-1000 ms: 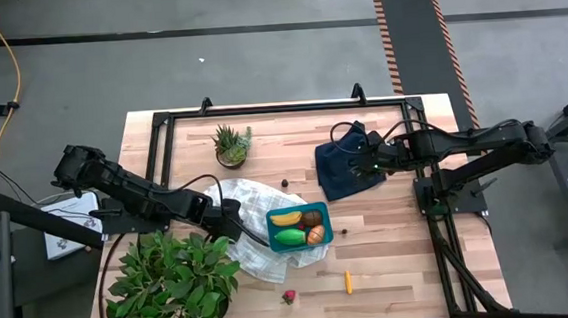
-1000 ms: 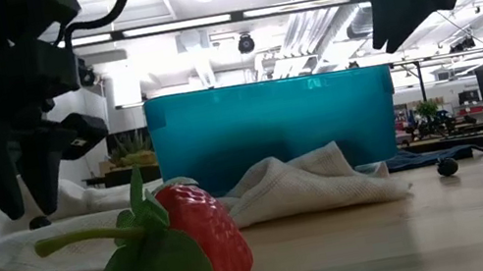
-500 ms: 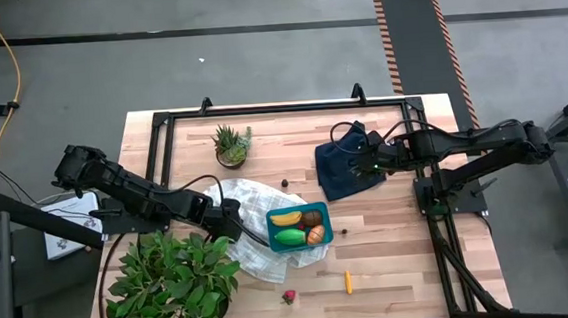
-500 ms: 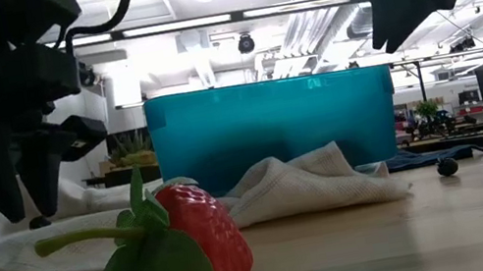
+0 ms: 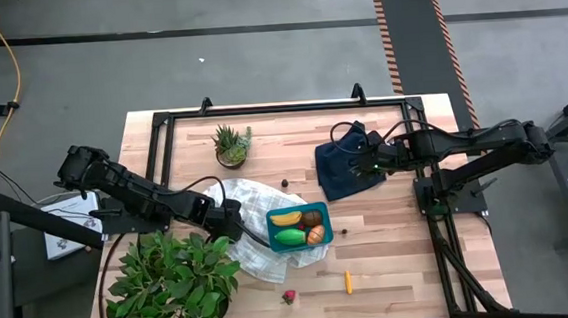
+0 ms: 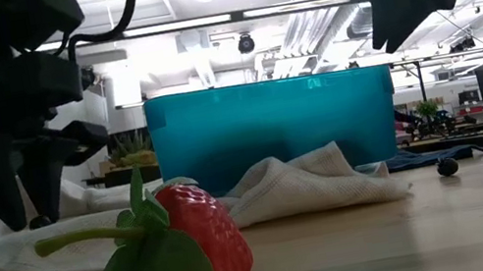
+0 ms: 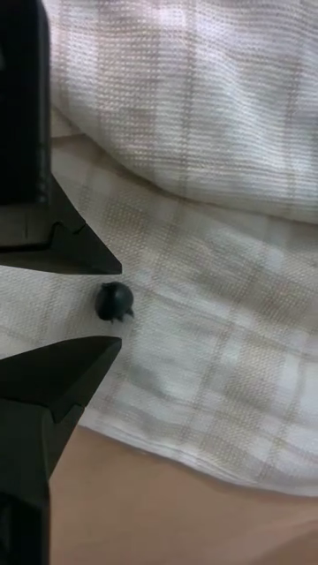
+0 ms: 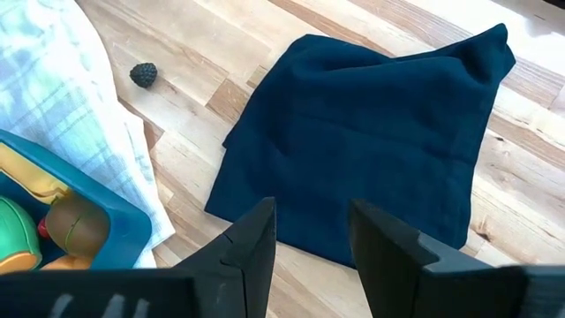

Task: Pick and placing Produce into tupperware
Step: Put the left blueberry into the blue bin

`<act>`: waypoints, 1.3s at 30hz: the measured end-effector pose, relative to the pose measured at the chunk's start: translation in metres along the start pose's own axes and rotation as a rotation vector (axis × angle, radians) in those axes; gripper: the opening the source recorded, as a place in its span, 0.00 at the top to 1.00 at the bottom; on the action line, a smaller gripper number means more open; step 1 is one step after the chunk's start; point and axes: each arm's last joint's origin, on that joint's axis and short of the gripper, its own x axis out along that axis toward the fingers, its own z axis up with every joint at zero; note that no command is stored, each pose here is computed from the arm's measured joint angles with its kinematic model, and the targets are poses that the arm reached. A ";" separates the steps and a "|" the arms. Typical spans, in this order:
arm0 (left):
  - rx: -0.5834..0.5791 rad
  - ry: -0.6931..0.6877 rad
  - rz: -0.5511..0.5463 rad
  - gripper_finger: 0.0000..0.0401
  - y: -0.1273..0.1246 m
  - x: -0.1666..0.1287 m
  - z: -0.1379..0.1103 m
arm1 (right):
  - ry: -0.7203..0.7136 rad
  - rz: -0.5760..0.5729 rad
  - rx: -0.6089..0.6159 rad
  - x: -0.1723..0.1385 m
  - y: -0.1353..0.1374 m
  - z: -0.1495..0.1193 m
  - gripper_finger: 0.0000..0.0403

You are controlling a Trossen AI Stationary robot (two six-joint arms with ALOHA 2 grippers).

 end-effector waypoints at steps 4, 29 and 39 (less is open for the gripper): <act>-0.010 -0.025 -0.001 0.72 0.000 0.000 0.002 | -0.006 -0.005 -0.005 0.000 0.000 0.000 0.67; -0.010 -0.001 -0.011 0.72 0.000 0.006 0.001 | -0.006 -0.005 -0.005 0.000 0.000 0.000 0.67; -0.009 -0.002 -0.011 0.72 0.000 0.006 0.001 | -0.006 -0.005 -0.005 0.000 0.000 0.000 0.67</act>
